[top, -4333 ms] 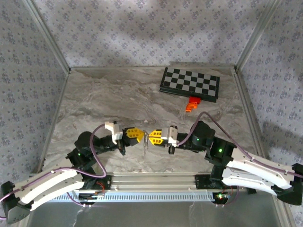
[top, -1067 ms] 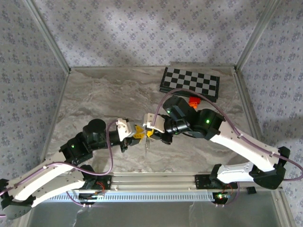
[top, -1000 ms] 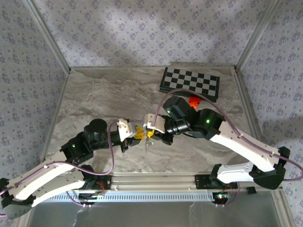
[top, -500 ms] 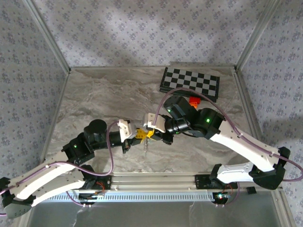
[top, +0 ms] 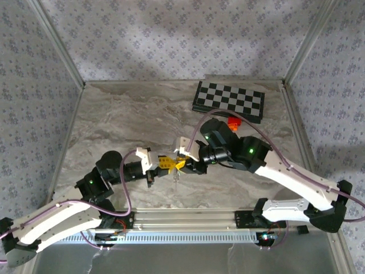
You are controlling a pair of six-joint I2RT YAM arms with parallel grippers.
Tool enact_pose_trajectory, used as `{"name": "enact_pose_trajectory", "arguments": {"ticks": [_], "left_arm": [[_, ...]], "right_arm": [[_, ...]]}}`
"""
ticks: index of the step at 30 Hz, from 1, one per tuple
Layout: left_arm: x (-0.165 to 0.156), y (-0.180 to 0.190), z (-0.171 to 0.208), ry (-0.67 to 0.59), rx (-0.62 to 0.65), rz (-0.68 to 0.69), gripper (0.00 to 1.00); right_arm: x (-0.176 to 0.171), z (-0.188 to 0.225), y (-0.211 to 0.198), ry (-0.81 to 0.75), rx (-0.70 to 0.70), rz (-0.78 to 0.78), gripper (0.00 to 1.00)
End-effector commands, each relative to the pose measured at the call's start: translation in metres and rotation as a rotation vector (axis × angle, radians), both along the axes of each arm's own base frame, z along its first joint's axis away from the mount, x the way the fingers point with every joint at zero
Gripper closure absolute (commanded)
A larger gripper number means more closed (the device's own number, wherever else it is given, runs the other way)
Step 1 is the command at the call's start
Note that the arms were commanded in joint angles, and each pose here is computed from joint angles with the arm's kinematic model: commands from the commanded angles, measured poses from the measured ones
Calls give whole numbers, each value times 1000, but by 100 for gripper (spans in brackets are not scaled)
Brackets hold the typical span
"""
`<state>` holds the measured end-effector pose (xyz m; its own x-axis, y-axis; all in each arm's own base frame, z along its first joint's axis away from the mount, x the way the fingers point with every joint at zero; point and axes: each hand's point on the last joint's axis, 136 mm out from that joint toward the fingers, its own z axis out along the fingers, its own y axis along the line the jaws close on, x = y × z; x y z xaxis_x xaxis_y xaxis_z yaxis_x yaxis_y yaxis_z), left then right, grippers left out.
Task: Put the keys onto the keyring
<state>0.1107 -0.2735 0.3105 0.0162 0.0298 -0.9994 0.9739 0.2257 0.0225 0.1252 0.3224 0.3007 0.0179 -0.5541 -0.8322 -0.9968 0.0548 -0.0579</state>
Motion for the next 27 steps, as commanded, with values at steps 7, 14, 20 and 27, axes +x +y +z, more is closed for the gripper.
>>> {"name": "enact_pose_trajectory", "arguments": {"ticks": [7, 14, 20, 27], "left_arm": [[-21, 4, 59, -55, -303, -109, 100], [-24, 4, 60, -43, -329, -121, 100], [-23, 3, 58, -38, -316, -118, 100], [-23, 3, 56, -35, -306, -114, 100]], "right_arm": [[-5, 35, -5, -22, 243, -18, 76], [-7, 41, -7, -35, 298, -16, 84], [-9, 43, -6, -31, 322, -2, 77], [-10, 44, -5, -31, 341, 4, 87]]}}
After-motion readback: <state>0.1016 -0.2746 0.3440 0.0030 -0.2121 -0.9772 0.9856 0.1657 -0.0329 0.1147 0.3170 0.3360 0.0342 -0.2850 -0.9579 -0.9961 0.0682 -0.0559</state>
